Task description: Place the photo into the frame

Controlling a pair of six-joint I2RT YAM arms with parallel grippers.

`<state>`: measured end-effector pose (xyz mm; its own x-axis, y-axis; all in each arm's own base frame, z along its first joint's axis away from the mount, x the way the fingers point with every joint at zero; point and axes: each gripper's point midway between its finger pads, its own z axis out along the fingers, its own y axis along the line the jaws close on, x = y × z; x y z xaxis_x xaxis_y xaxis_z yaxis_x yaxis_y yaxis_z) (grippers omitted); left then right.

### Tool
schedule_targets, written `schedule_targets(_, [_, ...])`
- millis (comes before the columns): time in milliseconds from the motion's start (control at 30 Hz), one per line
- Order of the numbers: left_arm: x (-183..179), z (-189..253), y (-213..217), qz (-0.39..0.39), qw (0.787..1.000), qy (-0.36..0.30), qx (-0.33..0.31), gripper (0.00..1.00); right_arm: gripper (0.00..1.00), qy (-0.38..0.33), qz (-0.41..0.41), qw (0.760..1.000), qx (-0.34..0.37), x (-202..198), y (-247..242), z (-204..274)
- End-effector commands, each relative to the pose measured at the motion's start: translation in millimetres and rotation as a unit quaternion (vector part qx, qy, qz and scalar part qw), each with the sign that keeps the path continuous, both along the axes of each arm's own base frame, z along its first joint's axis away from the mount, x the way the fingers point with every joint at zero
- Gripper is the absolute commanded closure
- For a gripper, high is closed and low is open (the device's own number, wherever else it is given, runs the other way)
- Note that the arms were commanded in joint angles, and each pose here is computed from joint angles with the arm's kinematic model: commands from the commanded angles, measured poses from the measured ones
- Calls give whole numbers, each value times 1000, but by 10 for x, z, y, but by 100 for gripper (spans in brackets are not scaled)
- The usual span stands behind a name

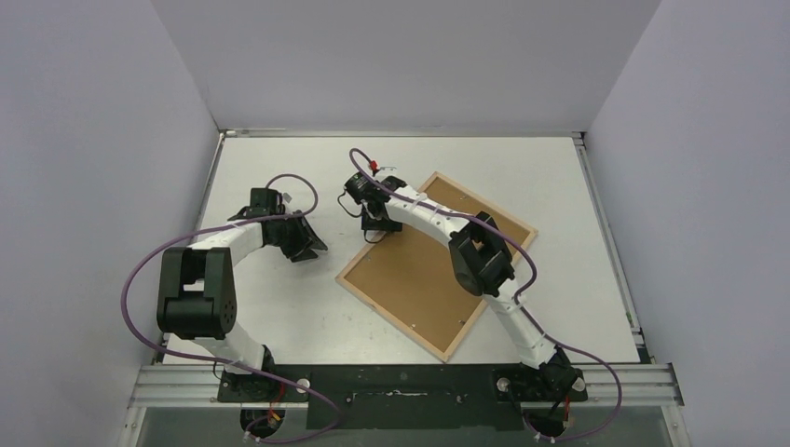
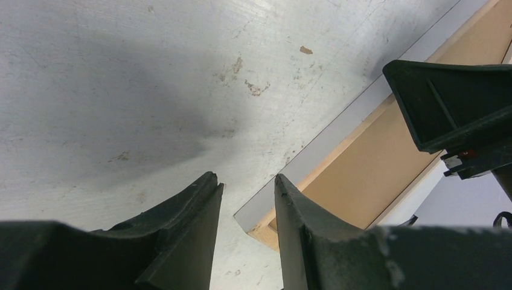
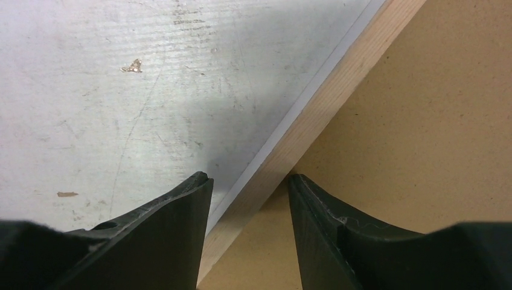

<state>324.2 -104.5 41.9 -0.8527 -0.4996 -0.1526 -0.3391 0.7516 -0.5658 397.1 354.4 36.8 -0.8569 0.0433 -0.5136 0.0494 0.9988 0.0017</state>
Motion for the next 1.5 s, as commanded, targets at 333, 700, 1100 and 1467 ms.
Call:
schedule_targets(333, [12,95,38,5,1000,-19,6,64,77,6,40,999,-21,-66,-50,151])
schedule_targets(700, [43,84,19,7,1000,-16,0,64,99,69,173,982,-45,-526,-159,188])
schedule_targets(1100, [85,76,-9,12,1000,-13,-12,64,78,78,59,994,-39,-596,-521,193])
schedule_targets(1467, [7,55,67,9,1000,-1,14,48,75,51,-68,996,-6,-227,-457,165])
